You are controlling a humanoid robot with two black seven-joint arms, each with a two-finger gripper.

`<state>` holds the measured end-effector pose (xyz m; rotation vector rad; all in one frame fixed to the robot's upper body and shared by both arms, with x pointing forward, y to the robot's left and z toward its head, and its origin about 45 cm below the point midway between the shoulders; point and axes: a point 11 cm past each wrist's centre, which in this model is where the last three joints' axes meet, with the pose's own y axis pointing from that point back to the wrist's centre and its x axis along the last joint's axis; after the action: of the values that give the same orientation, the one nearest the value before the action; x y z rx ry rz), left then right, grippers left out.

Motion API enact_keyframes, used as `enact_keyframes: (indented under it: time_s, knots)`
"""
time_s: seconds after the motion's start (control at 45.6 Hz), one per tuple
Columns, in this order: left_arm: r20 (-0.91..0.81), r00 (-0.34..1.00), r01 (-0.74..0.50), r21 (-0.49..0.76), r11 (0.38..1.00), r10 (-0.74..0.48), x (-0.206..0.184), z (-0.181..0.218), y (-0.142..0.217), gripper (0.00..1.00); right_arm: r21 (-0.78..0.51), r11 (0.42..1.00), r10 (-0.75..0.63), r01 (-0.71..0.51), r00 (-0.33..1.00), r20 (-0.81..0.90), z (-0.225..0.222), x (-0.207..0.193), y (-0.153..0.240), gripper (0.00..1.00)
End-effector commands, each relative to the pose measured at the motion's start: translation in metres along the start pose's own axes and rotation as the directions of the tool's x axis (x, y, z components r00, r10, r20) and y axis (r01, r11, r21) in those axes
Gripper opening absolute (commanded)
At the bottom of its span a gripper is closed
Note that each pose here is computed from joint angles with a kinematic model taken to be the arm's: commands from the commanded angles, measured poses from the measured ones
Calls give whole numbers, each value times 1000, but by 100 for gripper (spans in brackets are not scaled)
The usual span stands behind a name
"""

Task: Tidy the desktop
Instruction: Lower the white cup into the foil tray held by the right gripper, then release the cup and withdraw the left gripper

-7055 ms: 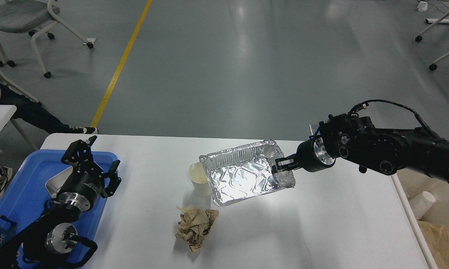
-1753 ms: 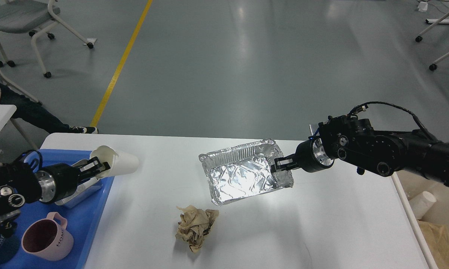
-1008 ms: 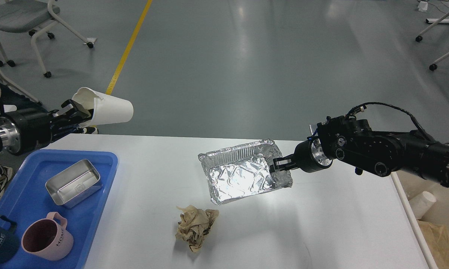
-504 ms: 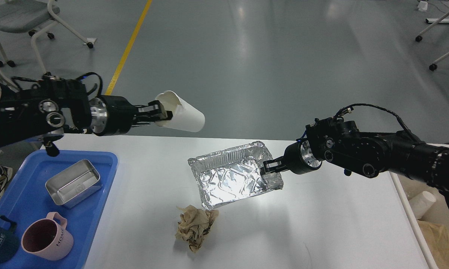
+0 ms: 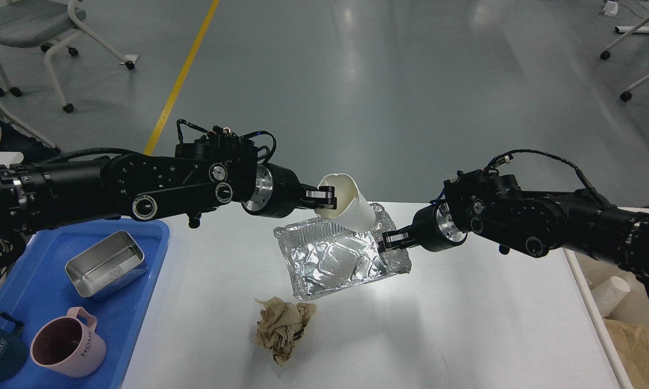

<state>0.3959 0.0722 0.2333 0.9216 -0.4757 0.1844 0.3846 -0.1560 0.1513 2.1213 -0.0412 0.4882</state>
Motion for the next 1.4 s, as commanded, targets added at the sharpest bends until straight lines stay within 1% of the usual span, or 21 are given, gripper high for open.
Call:
enact_keyframes:
  time_s: [0.0, 0.153, 0.372, 0.482, 0.592, 0.723, 0.767, 0.789, 0.854, 0.876, 0.92, 1.008, 1.03, 1.052, 1.249, 1.38]
  knots:
    - [17, 1000, 9, 28, 1000, -9, -2, -4, -4, 0, -1, 1000, 2, -2, 1000, 3, 1, 0, 1, 0]
    - [41, 999, 15, 36, 999, -16, 1, 1, -4, 0, 0, 1000, 1, -1, 1000, 5, 1, -1, 0, 0]
    - [71, 997, 27, 80, 996, -33, -2, -7, -2, 0, -1, 1000, 5, -5, 1000, 12, 3, -2, -1, 0]
    - [83, 995, 47, 124, 991, -58, -8, -21, -2, 2, 0, 1000, 4, -4, 1000, 11, 2, -2, -1, 0]
    - [82, 995, 53, 126, 991, -64, -10, -23, -2, 3, -1, 1000, 5, -5, 1000, 11, 2, -1, -1, 0]
    - [83, 995, 48, 131, 990, -59, -9, -23, -3, 6, 2, 1000, 4, -4, 1000, 11, 2, -1, -2, 0]
    - [85, 995, 46, 129, 991, -57, -10, -22, -4, 11, 3, 1000, 3, -3, 1000, 10, 1, -2, -2, 0]
    - [88, 995, 43, 125, 991, -54, -10, -20, -6, 16, 1, 1000, 3, -3, 1000, 10, 1, -2, -2, 0]
    - [91, 994, 46, 115, 992, -57, -13, -14, -12, 42, 5, 1000, 2, -2, 1000, 8, 0, -2, -3, 0]
    - [92, 994, 42, 113, 993, -53, -13, -13, -13, 48, 6, 1000, 3, -3, 1000, 9, 0, -1, -3, 0]
    - [92, 995, 29, 109, 994, -39, -11, -11, -16, 56, 5, 1000, 3, -3, 1000, 9, 0, -1, -3, 0]
    - [95, 995, 5, 86, 996, -13, -8, -5, -20, 80, 6, 1000, 3, -3, 1000, 9, 0, -1, -3, 0]
    - [95, 995, 4, 83, 997, -12, -8, -5, -20, 84, 4, 1000, 3, -3, 1000, 9, 0, -2, -3, 0]
    - [95, 995, 4, 79, 997, -12, -8, -4, -20, 86, 4, 1000, 3, -3, 1000, 9, 0, -2, -3, 0]
    - [88, 996, -26, 69, 997, 20, -3, -2, -19, 86, 6, 1000, 3, -3, 1000, 8, -1, -1, -3, 0]
    - [37, 998, -49, 38, 998, 47, 7, 3, -12, 86, 4, 1000, 2, -2, 1000, 13, 1, -3, -4, 0]
